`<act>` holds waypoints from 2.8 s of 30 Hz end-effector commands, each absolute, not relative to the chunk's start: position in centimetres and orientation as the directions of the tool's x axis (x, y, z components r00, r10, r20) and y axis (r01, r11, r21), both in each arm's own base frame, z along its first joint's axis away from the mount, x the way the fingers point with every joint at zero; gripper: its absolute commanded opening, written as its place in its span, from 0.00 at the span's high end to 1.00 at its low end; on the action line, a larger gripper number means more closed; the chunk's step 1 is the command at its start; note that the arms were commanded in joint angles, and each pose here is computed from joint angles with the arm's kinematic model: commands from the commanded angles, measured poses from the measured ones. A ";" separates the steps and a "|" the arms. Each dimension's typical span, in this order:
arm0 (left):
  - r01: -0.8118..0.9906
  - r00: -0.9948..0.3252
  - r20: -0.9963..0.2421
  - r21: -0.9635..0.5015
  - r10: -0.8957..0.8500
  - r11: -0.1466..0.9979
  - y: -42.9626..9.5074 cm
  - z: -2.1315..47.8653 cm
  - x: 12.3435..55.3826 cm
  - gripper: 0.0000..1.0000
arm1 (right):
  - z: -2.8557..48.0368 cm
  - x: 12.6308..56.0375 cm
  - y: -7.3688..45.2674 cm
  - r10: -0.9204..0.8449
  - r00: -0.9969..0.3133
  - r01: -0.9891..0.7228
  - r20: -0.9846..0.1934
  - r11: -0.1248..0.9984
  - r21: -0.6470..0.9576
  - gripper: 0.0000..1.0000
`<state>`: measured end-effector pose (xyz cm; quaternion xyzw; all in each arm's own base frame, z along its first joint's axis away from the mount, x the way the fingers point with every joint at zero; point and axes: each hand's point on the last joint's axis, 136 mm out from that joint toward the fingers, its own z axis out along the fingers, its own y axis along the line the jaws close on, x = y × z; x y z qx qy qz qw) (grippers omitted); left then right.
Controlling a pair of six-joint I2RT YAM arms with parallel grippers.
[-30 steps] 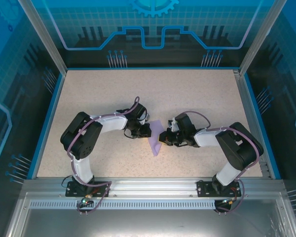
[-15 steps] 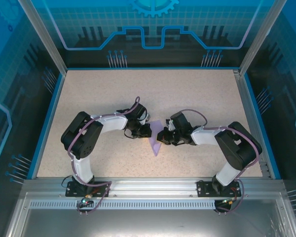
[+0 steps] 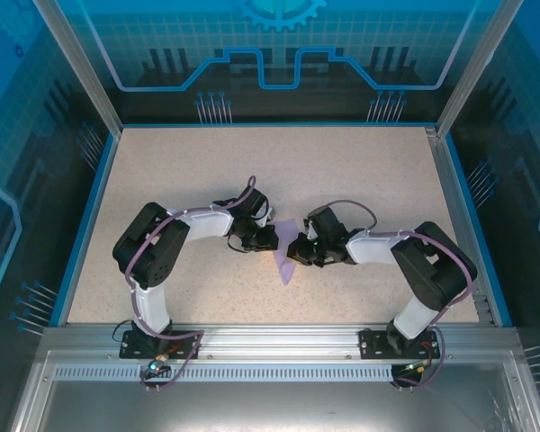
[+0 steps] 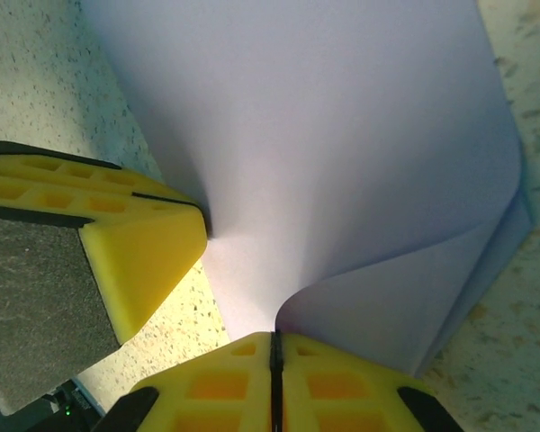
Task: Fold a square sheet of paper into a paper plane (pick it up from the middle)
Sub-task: Third fold the triangle at the center of the table.
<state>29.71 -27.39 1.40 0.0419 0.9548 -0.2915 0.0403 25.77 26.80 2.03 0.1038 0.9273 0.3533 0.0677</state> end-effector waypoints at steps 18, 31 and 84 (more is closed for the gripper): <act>0.078 -0.997 -0.035 -0.544 0.070 0.836 -26.8 -1.0 28.3 0.88 | 1.0 26.5 26.4 0.306 -0.950 0.204 -0.062 0.758 0.619 0.90; 0.075 -0.997 -0.027 -0.545 0.072 0.835 -26.8 -1.3 28.2 0.88 | 0.2 26.2 26.0 0.301 -0.952 0.208 -0.060 0.777 0.595 0.89; 0.099 -0.995 -0.060 -0.648 0.078 0.755 -29.4 3.5 26.5 0.85 | -1.7 24.2 24.4 0.269 -0.961 0.192 -0.059 0.808 0.556 0.96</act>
